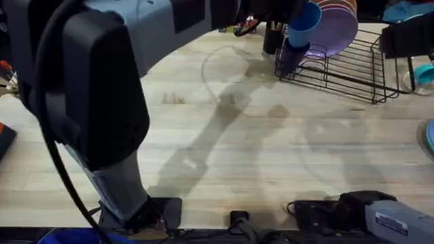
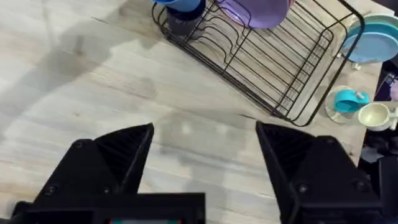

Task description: Pick up the cup on the table and put them onto the rack.

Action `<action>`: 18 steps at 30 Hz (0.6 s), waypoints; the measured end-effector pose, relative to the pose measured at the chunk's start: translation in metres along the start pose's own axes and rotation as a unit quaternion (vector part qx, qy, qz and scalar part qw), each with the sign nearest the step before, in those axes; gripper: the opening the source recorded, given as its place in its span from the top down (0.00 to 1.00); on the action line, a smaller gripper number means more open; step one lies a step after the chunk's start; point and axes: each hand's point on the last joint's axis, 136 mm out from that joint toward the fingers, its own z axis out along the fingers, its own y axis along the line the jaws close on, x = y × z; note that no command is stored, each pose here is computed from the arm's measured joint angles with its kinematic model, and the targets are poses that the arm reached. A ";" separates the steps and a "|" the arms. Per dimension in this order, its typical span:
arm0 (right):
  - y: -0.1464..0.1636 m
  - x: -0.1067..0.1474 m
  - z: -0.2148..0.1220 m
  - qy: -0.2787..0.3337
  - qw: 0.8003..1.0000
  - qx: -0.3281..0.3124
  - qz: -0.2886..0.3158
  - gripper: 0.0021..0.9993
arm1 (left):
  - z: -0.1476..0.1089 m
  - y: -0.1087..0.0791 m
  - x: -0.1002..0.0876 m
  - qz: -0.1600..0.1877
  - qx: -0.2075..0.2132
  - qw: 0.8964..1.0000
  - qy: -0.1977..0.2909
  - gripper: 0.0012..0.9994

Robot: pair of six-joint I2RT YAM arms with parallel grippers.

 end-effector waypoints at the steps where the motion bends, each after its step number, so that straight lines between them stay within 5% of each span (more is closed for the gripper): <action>1: 0.000 0.000 0.000 0.000 1.000 0.000 0.000 0.01 | 0.001 0.001 0.001 0.000 -0.001 1.000 0.001 0.96; 6: 0.000 0.000 0.000 0.000 1.000 0.000 0.000 0.01 | 0.008 0.008 0.015 -0.007 -0.011 1.000 0.022 0.96; 18: 0.000 0.001 0.000 0.002 1.000 -0.001 0.000 0.01 | 0.008 0.008 0.016 -0.007 -0.012 1.000 0.023 0.96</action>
